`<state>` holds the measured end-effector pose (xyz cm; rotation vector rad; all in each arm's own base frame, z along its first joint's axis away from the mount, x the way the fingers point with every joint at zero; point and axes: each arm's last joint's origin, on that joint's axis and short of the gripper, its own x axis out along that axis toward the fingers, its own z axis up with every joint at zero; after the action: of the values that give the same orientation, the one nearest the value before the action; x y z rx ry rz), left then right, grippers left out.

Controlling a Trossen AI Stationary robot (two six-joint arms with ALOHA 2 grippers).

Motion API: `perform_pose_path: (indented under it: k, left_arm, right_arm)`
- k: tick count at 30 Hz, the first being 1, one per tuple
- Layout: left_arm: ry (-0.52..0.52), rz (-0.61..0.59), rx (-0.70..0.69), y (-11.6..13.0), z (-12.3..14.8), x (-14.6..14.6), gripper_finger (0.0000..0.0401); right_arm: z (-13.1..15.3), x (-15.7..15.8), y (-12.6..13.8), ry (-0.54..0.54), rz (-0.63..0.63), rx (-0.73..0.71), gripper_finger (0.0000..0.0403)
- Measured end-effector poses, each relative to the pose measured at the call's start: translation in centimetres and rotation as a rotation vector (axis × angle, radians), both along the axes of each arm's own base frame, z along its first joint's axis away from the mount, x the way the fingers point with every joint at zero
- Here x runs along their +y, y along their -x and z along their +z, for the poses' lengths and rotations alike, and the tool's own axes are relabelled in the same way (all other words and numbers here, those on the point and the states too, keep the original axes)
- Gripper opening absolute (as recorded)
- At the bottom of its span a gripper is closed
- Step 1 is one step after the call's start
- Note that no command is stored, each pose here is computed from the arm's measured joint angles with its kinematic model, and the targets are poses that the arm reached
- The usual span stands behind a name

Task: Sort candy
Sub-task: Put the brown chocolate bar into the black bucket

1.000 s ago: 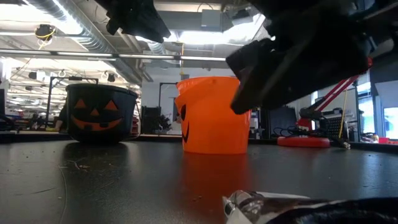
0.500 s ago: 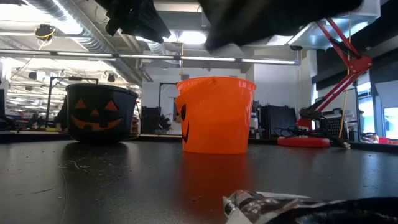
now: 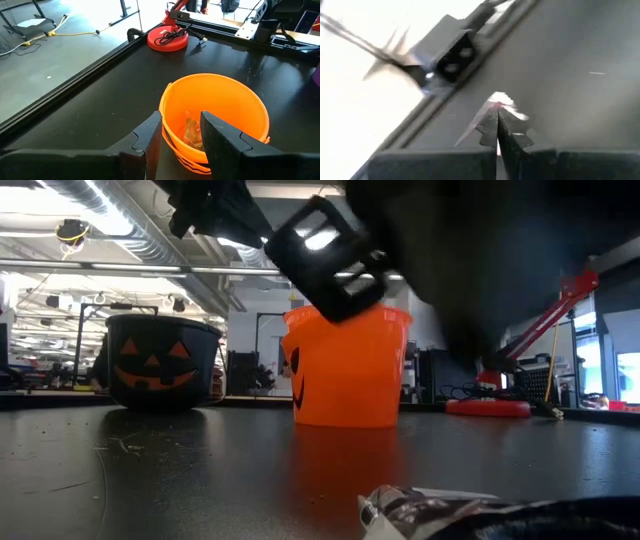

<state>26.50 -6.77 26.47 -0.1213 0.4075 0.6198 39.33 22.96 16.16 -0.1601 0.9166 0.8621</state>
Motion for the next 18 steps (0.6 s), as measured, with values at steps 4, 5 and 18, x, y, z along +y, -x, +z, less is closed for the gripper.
perform_pose_path:
  k: [4, 5, 18]
  left_arm:
    - [-0.003, 0.005, 0.002, 0.0, 0.0, 0.1, 0.0124]
    - [-0.003, 0.005, 0.003, 0.0, 0.0, 0.1, 0.0124]
    - [-0.007, 0.009, 0.005, 0.0, 0.0, 0.1, 0.0124]
  right_arm:
    - [-1.8, 0.5, -0.2, -0.09, 0.041, 0.079, 0.0002]
    - [-2.4, 0.4, -0.4, -0.12, 0.047, 0.107, 0.0002]
    - [-3.9, -1.6, -1.6, -0.043, -0.015, 0.126, 0.0001]
